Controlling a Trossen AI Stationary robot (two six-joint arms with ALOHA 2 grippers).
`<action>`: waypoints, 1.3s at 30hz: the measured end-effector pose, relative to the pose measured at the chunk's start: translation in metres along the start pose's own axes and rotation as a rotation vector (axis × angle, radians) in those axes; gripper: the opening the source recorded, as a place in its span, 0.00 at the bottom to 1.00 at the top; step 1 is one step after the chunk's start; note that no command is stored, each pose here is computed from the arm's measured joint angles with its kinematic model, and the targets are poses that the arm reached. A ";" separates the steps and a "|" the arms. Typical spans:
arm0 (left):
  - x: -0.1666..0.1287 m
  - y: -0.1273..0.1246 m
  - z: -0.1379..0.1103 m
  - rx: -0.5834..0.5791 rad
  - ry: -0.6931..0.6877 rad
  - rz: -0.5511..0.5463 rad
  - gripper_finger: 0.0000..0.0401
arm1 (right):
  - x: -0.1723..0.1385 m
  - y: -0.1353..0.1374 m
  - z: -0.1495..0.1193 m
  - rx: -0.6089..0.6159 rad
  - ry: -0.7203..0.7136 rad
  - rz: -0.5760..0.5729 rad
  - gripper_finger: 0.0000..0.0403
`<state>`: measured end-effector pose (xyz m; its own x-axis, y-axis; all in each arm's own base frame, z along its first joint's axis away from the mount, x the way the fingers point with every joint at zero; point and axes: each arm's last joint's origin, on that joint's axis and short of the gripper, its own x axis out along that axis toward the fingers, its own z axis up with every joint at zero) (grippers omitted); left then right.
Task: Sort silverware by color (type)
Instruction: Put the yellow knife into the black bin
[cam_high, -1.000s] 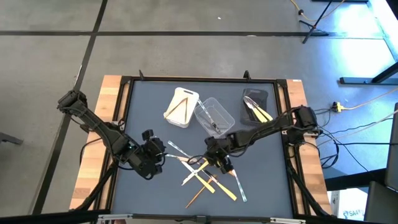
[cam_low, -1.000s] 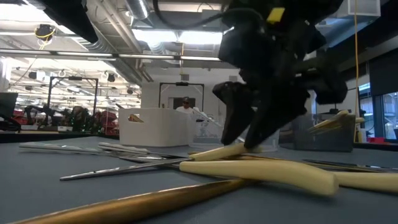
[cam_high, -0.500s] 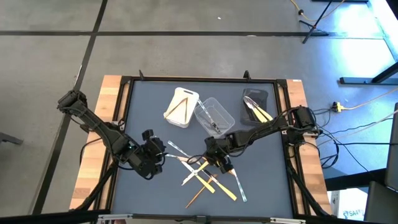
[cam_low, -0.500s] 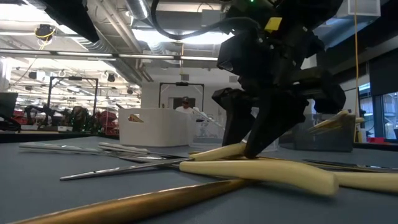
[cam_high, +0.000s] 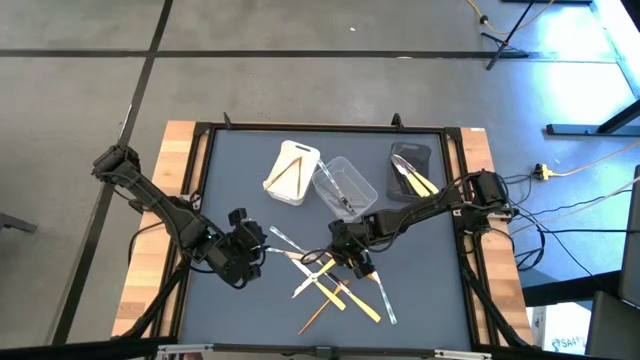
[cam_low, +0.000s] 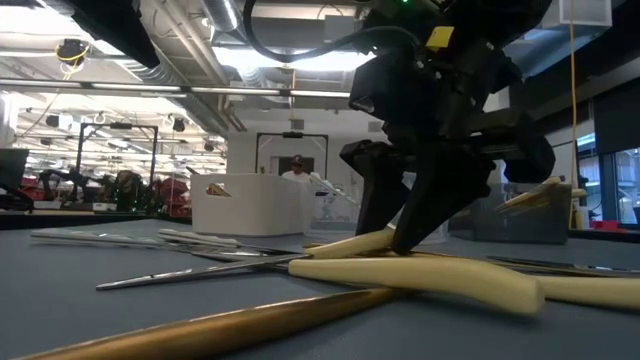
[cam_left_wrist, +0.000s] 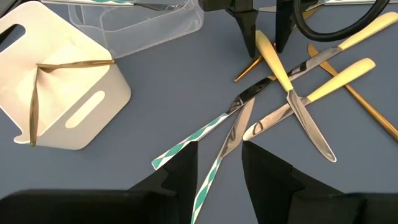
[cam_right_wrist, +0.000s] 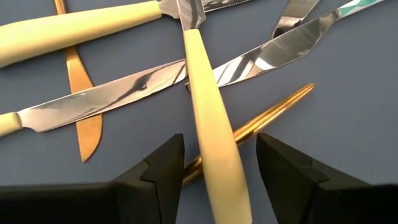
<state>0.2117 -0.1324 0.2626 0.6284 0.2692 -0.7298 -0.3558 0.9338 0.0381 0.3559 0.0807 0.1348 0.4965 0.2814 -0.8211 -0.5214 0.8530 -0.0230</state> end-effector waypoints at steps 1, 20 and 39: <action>0.000 0.000 0.000 0.000 0.000 0.000 0.30 | 0.000 0.000 0.000 0.000 0.000 0.000 0.46; 0.000 0.000 0.000 0.000 0.000 0.000 0.30 | 0.000 0.000 0.000 0.000 -0.001 0.000 0.29; 0.000 0.000 0.000 0.000 0.000 0.000 0.30 | 0.000 0.000 0.001 0.000 -0.004 -0.001 0.14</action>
<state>0.2117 -0.1324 0.2627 0.6287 0.2690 -0.7297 -0.3558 0.9338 0.0378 0.3564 0.0808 0.1355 0.5002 0.2822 -0.8186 -0.5210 0.8532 -0.0242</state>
